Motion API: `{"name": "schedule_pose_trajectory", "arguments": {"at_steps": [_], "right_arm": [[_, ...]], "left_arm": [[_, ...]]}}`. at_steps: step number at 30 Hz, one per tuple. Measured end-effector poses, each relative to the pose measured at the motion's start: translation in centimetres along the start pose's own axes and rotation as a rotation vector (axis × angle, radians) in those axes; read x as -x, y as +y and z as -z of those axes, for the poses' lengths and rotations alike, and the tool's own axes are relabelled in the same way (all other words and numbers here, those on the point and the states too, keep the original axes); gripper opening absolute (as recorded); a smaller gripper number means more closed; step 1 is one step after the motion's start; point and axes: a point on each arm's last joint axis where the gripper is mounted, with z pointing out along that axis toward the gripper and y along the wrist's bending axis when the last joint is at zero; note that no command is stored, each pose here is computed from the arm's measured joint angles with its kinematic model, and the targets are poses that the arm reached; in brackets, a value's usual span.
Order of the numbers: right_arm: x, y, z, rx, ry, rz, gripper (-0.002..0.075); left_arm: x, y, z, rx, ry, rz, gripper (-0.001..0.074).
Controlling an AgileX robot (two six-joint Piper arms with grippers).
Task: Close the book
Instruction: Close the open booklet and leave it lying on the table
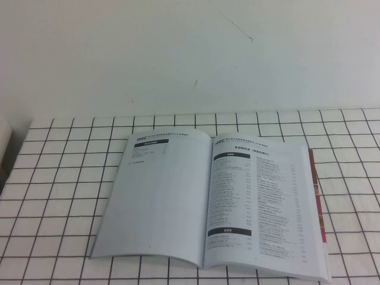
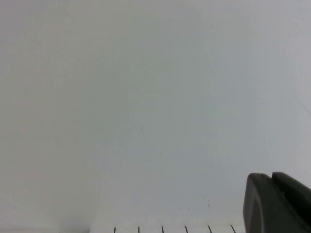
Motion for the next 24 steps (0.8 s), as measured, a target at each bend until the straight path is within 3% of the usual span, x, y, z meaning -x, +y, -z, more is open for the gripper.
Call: {"name": "schedule_pose_trajectory", "arguments": {"at_steps": [5,13,19,24], "right_arm": [[3.3,0.4,-1.0,0.041,0.214,-0.02,-0.0003],[6.1,1.4,-6.4,0.136,0.615,-0.041,-0.0003],[4.4,3.3,-11.8,0.418,0.897,0.057,-0.0003],[0.4,5.1,-16.8,0.687,1.067,0.04,-0.0003]], "left_arm": [[3.6,-0.7,-0.4,-0.027,0.08,-0.08,-0.0004],[6.0,-1.6,-4.4,-0.056,0.485,-0.099,-0.0004],[5.1,-2.0,-8.0,-0.052,0.552,0.084,-0.0004],[3.1,-2.2,-10.9,-0.07,0.709,0.077,-0.0004]]}}
